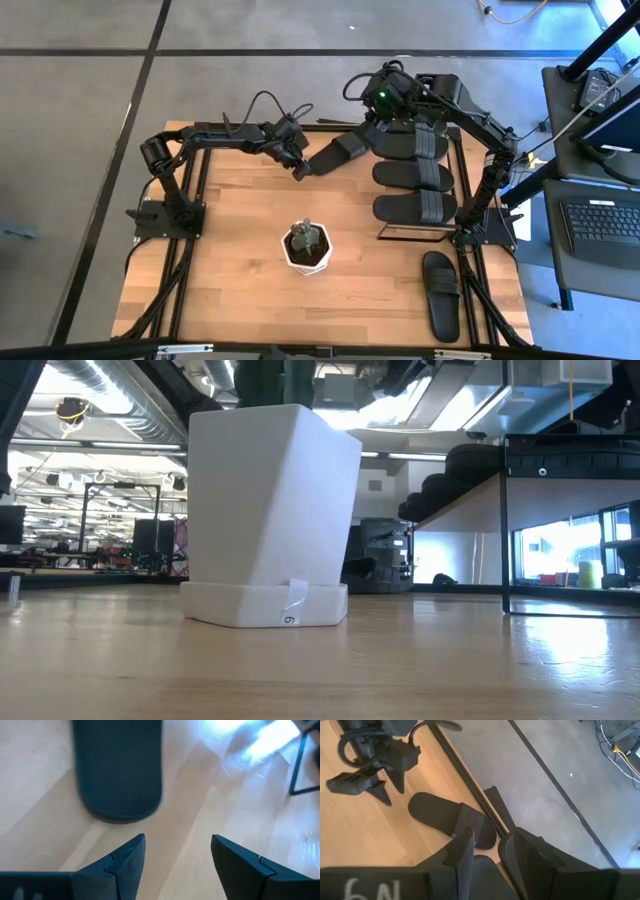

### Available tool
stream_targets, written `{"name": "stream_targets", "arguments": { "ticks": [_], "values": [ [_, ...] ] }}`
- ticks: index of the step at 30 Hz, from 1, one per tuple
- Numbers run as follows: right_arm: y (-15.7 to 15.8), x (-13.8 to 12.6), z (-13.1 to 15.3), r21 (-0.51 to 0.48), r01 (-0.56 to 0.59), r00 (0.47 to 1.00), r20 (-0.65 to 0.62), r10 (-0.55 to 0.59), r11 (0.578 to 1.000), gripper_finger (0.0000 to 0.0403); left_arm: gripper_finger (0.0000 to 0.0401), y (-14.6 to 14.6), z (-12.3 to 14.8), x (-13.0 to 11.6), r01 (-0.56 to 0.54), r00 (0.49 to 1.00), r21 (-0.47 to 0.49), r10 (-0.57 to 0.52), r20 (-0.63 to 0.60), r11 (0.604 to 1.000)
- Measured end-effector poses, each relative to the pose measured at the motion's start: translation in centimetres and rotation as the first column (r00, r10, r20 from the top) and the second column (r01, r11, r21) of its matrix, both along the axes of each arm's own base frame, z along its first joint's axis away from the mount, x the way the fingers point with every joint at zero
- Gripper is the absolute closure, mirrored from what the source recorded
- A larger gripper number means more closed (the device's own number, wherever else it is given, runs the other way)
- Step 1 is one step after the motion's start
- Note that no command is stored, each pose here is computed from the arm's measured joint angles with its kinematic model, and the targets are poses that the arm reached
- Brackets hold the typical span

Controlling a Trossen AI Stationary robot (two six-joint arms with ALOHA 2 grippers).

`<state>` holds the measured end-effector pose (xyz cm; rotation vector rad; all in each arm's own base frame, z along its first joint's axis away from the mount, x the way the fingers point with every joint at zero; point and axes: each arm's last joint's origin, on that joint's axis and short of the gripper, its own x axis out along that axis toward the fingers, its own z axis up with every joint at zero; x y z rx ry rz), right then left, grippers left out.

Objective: Pick and place slides into the shelf
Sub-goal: Put the black slide under the shelf

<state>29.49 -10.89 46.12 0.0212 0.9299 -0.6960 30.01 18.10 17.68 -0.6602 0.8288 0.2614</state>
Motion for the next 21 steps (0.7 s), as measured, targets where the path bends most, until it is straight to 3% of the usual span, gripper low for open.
{"name": "stream_targets", "arguments": {
  "ticks": [9, 14, 21],
  "values": [
    [0.0, 0.0, 0.0, 0.001, 0.001, 1.0, -0.002, -0.001, 1.0, 0.0263, 0.0183, -1.8, 0.0, 1.4, 0.042, 0.999, 0.043, -0.042, 0.016, 0.998],
    [0.0, 0.0, 0.0, 0.003, 0.004, 1.0, 0.001, -0.004, 1.0, 0.0263, 0.0183, -1.5, -0.6, 1.7, -0.033, 0.998, 0.143, 0.039, -0.039, 0.989],
    [0.0, 0.0, 0.0, 0.002, 0.005, 1.0, 0.007, -0.005, 1.0, 0.0263, 0.0183, -0.4, -0.7, 1.0, -0.069, 0.994, 0.185, 0.083, -0.069, 0.98]
  ]
}}
